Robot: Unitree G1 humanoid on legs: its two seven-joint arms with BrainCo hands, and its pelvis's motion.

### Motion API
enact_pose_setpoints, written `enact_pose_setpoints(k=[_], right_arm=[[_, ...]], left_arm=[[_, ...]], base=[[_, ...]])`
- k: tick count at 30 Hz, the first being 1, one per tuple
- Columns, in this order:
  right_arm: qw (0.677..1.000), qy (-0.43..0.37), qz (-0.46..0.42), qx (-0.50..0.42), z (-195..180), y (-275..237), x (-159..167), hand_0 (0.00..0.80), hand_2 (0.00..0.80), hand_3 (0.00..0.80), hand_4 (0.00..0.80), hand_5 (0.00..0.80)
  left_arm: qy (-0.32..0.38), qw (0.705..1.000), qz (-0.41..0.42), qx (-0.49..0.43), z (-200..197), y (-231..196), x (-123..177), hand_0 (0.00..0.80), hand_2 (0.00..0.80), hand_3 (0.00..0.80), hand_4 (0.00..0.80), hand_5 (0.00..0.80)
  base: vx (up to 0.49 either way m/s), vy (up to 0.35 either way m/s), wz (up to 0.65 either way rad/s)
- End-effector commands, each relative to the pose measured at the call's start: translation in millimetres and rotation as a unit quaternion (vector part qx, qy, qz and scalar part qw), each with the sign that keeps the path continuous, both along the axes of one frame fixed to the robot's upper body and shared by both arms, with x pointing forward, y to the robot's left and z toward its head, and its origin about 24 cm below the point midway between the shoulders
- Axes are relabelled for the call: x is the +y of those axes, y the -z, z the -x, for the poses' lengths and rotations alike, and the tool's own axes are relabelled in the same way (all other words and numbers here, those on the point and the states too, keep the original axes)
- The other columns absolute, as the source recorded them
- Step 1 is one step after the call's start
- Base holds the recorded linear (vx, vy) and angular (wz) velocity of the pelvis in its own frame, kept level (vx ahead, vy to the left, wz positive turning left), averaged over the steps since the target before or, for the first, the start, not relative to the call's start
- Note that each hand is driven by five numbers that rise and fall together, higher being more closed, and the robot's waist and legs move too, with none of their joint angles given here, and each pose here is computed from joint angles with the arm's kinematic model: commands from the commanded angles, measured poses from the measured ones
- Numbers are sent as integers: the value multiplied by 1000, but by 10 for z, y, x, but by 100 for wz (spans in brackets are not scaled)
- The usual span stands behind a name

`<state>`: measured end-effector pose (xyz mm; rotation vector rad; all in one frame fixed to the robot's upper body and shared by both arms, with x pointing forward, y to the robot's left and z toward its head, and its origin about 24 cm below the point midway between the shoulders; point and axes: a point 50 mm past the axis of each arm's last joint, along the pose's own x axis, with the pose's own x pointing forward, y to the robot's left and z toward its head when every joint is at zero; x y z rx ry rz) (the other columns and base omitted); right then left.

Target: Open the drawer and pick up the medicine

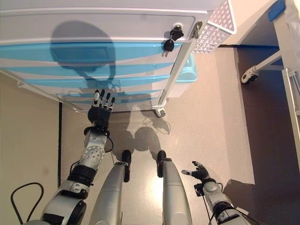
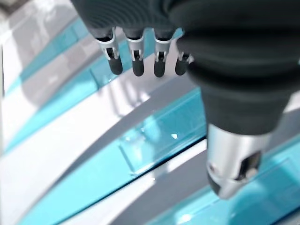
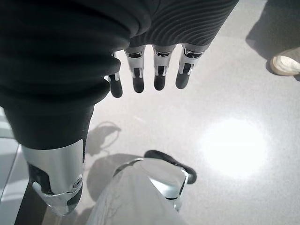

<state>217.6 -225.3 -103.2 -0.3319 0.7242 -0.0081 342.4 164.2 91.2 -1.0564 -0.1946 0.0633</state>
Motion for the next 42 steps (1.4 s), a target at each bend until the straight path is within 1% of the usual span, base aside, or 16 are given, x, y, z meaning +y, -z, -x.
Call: enact_pose_setpoints(k=[1,2,4,8,9,20,21,24,26,27,31,34,42], right_arm=[[999,-23,35,26,168,44,-171,0,0,0,0,0],[998,-34,38,27,149,39,-157,0,0,0,0,0],[998,-38,40,27,142,35,-154,0,0,0,0,0],[997,-60,45,25,109,14,-139,0,0,0,0,0],[997,-63,46,27,101,14,-138,0,0,0,0,0],[994,-77,44,57,211,90,-144,0,0,0,0,0],[994,-78,45,63,242,109,-147,0,0,0,0,0],[993,-81,48,72,278,129,-160,0,0,0,0,0],[993,-81,49,74,291,133,-171,0,0,0,0,0],[992,-80,53,82,321,150,-189,0,0,0,0,0],[991,-83,55,87,337,162,-189,0,0,0,0,0],[990,-85,59,95,374,180,-205,0,0,0,0,0],[988,-86,64,107,428,201,-238,0,0,0,0,0]], left_arm=[[-2,994,23,-109,-80,-484,-85,0,0,0,0,0],[-8,992,17,-125,-123,-617,-62,0,0,0,0,0],[-13,992,15,-123,-140,-621,-23,0,0,0,0,0],[-21,990,8,-139,-208,-758,40,0,0,0,0,0],[-30,989,1,-143,-239,-826,94,0,0,0,0,0],[-42,979,-9,-201,-232,-1122,220,0,0,0,0,0],[-42,974,-7,-222,-200,-1213,218,0,0,0,0,0],[-43,969,-10,-243,-162,-1293,252,0,0,0,0,0],[-41,966,-10,-254,-146,-1340,251,0,0,0,0,0],[-36,959,-9,-281,-106,-1458,209,0,0,0,0,0],[-24,953,-8,-303,-68,-1549,158,0,0,0,0,0],[-10,942,-14,-334,-22,-1697,90,0,0,0,0,0],[2,935,-31,-354,-7,-1822,60,0,0,0,0,0]], base=[[1,-41,-7],[-1,-29,-4],[102,-36,-6],[-19,-29,-12],[104,-39,-11],[10,-34,-3],[-93,-19,6],[54,-25,6],[-92,-14,3],[7,-31,3],[3,-24,11],[3,-18,12],[4,-5,5]])
